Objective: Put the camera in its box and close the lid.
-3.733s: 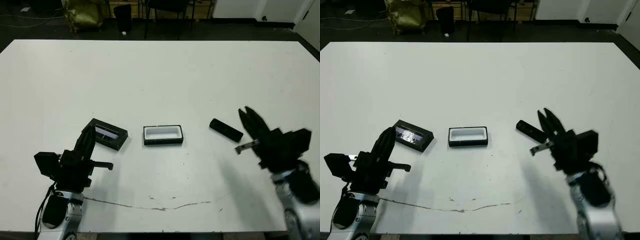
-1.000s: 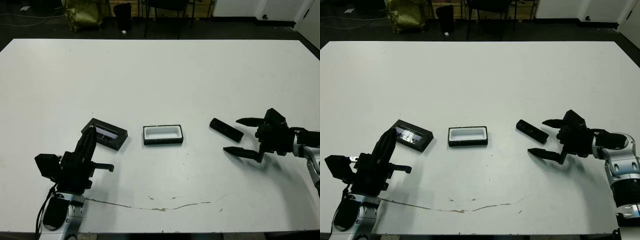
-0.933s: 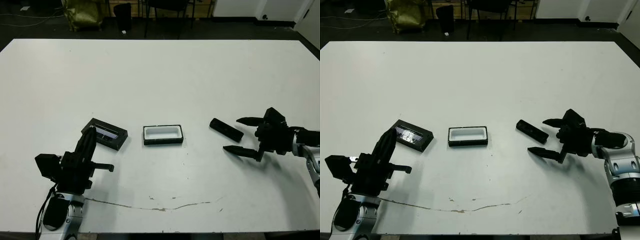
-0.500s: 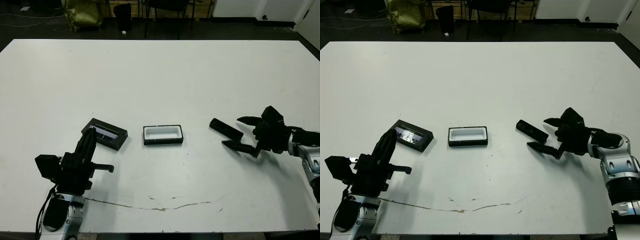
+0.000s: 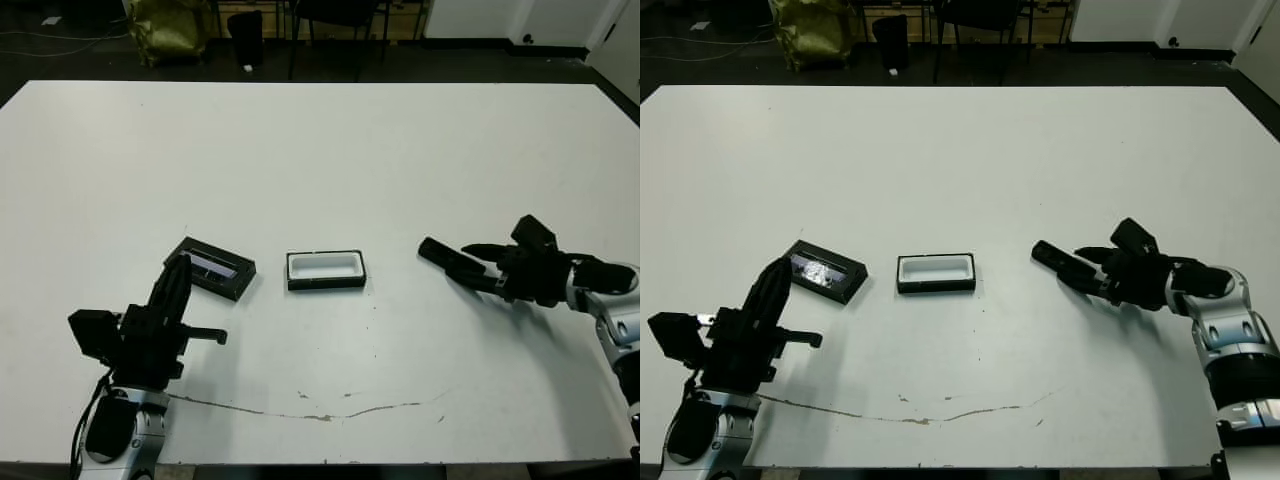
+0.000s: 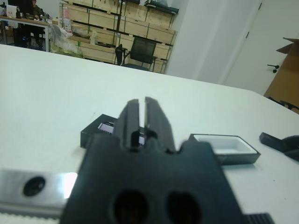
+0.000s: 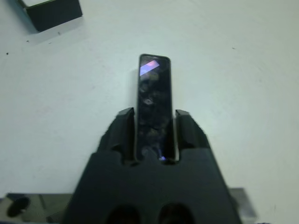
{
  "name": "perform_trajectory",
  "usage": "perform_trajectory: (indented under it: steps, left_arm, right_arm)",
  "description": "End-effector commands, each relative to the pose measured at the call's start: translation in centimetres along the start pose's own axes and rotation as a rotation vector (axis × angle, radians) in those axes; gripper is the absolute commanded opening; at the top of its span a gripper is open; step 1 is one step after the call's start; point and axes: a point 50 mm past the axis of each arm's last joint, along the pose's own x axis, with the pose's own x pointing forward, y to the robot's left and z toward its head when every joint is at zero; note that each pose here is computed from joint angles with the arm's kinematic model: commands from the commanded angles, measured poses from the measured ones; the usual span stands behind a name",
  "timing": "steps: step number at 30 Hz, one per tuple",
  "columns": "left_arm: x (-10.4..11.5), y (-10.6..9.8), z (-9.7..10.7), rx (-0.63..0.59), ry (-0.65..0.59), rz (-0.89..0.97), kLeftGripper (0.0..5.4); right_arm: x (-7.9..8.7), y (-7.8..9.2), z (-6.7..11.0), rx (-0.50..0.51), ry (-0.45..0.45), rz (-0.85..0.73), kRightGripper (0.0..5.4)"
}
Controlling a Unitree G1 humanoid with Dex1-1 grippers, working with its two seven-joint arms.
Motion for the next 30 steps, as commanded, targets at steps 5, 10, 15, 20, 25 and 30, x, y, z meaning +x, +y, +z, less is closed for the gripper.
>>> perform_trajectory:
  steps: [5,10,15,20,25,30]
  left_arm:
    - [0.0,0.1,-0.2,-0.009,0.033,0.007,0.0]
    - [0.2,0.1,-0.1,0.001,0.038,0.002,0.0]
    - [0.2,0.0,0.0,0.003,0.042,0.006,0.0]
    - [0.3,0.1,0.0,-0.019,0.04,-0.004,0.0]
    - [0.2,0.0,0.0,-0.022,0.044,0.002,0.0]
    - [0.0,-0.1,-0.1,-0.004,0.053,0.009,0.0]
  right_arm:
    - [0.5,1.8,-2.9,0.024,0.168,0.132,0.68]
    - [0.4,1.5,-2.6,0.048,0.165,0.174,0.65]
    - [0.2,0.7,-1.7,0.116,0.148,0.158,0.64]
    - [-0.4,-0.5,0.6,0.143,-0.026,0.145,0.6]
    - [-0.8,-1.7,4.2,0.182,-0.169,0.17,0.59]
    - [-0.8,-2.3,8.5,0.079,-0.236,0.19,0.59]
